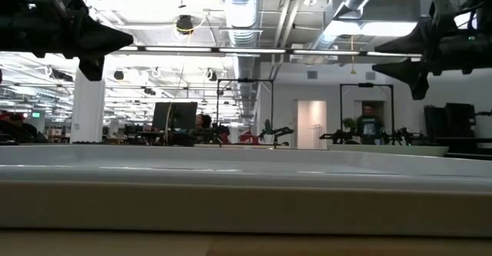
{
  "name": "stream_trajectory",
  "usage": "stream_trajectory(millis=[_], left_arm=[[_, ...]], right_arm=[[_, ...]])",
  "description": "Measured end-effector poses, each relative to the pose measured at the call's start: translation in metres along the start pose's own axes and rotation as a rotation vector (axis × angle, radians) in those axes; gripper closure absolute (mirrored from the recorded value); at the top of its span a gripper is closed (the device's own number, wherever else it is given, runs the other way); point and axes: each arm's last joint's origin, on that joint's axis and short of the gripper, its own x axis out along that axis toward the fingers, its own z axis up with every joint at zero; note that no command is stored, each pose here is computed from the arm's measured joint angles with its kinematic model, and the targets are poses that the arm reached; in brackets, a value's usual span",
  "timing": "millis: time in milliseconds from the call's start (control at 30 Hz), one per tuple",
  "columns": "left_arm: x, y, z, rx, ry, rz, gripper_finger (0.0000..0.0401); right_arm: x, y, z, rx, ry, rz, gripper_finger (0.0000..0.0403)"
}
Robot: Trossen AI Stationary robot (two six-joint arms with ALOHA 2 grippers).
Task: Pick and place plate/cup/fork/spoon on tray
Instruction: Put the orange spoon on the right of the gray tray
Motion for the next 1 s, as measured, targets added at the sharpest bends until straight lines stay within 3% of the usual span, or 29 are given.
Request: stream_trajectory(millis=[100, 267, 400, 633, 767, 867, 1000], left_arm=[[0.000, 0.000, 0.002, -0.032, -0.025, 0.023, 0.0401], [0.000, 0.001, 0.003, 0.012, -0.046, 0.047, 0.0401], [0.000, 0.001, 0.003, -0.011, -0.047, 0.045, 0.0401], [0.000, 0.000, 0.005, -0.027, -0.063, 0.032, 0.0389], [-0.001, -0.001, 0.011, -0.036, -0.130, 0.035, 0.0338], [-0.002, -0.003, 0.019, -0.022, -0.213, 0.015, 0.0282], [-0.004, -0.004, 0.027, -0.064, -0.273, 0.048, 0.0203]], right_arm=[[0.000, 0.001, 0.002, 0.034, -0.020, 0.013, 0.0182], [0.000, 0.000, 0.007, -0.048, -0.092, -0.048, 0.0182], [-0.001, -0.001, 0.009, -0.005, -0.117, -0.074, 0.0182], [-0.001, -0.007, 0.005, 0.005, -0.074, -0.129, 0.0182], [-0.001, 0.003, 0.015, 0.022, -0.136, -0.056, 0.0182], [-0.005, 0.021, 0.038, -0.048, -0.213, 0.003, 0.0182], [-0.002, 0.040, 0.070, -0.121, -0.244, -0.095, 0.0182]])
